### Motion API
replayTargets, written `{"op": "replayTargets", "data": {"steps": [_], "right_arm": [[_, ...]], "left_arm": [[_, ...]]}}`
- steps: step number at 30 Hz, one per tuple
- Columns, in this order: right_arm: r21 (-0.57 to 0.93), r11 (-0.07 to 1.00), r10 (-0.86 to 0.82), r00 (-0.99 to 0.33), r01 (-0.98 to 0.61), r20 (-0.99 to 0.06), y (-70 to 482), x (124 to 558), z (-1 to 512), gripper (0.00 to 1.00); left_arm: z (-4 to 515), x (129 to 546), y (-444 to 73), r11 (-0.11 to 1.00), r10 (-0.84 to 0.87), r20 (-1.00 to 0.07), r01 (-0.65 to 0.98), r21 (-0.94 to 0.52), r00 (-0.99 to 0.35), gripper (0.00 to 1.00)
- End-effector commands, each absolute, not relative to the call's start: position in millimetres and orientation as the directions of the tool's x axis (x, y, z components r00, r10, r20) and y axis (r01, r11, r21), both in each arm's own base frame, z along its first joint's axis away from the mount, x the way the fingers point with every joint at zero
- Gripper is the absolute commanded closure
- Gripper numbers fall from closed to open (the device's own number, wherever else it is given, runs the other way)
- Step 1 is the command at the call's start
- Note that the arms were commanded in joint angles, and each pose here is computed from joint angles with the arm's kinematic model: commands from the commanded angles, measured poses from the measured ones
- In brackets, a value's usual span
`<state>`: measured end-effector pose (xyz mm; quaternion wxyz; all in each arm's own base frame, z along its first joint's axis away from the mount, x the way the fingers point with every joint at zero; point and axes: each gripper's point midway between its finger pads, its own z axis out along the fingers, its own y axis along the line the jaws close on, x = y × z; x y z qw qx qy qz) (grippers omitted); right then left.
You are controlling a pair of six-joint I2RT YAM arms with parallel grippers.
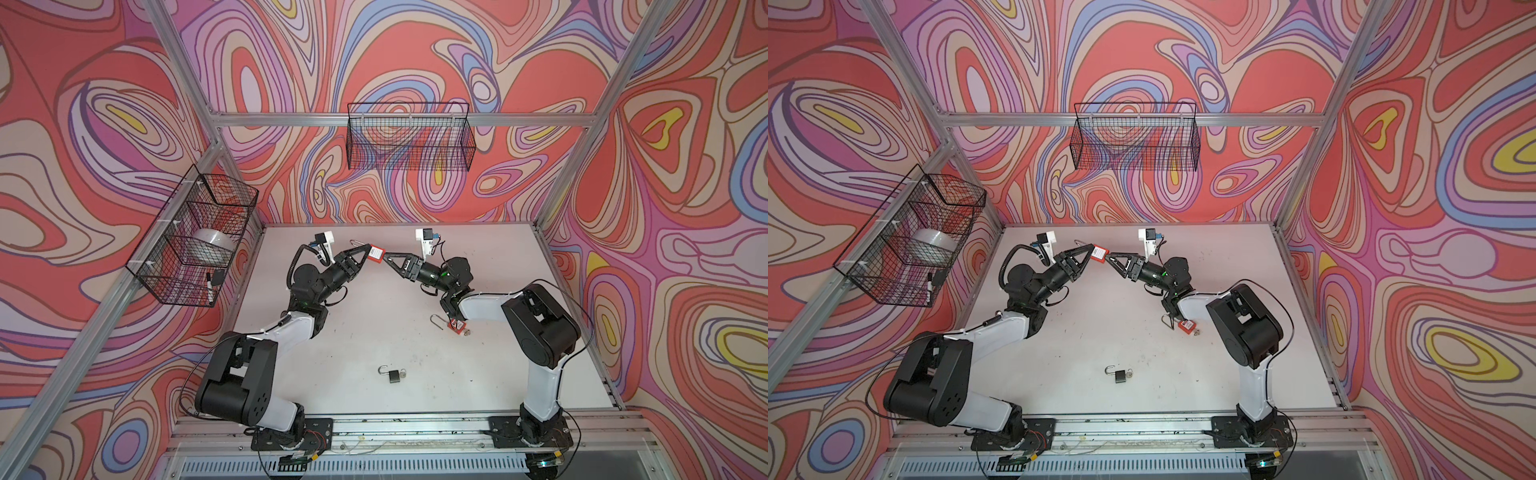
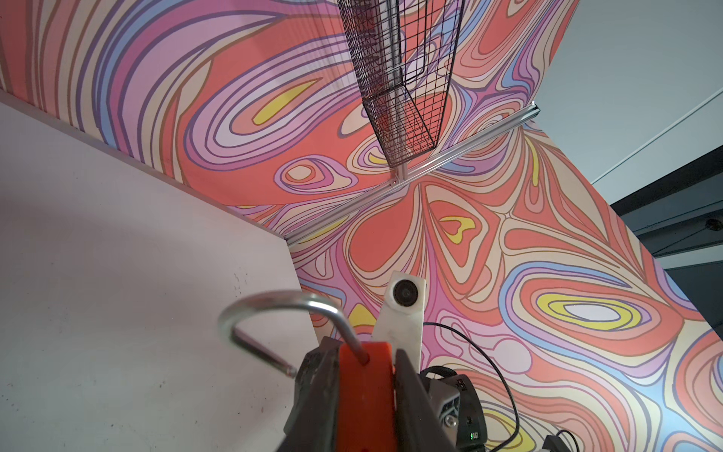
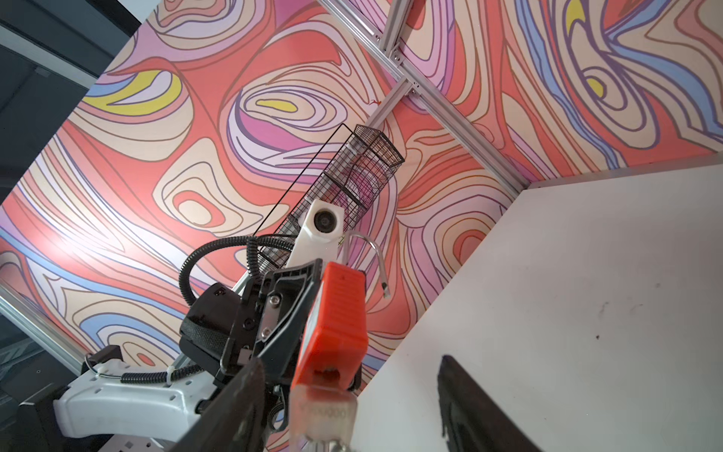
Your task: Lock with the key
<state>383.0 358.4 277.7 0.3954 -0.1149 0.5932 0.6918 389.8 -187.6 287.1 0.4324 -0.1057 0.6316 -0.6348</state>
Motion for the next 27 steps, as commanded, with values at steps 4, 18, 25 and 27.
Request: {"op": "replayTargets", "data": {"steps": [4, 18, 25, 27], "right_arm": [[0.738, -0.03, 0.388, -0.688, -0.675, -0.613, 367, 383, 284, 0.45], [0.751, -0.066, 0.37, -0.715, -0.657, -0.593, 385, 385, 279, 0.89], [0.742, -0.053, 0.394, -0.697, -0.668, -0.599, 379, 384, 282, 1.0], [0.738, -0.044, 0.407, -0.687, -0.673, -0.602, 373, 385, 285, 1.0]], "left_arm": [[316, 385, -185, 0.142, -0.7, -0.447, 0.505, -0.851, -0.557, 0.94], [313, 384, -184, 0.15, -0.699, -0.449, 0.5, -0.853, -0.557, 0.7], [300, 380, -179, 0.25, -0.685, -0.509, 0.488, -0.836, -0.521, 0.39], [295, 378, -176, 0.287, -0.674, -0.531, 0.481, -0.829, -0.513, 0.36]]}}
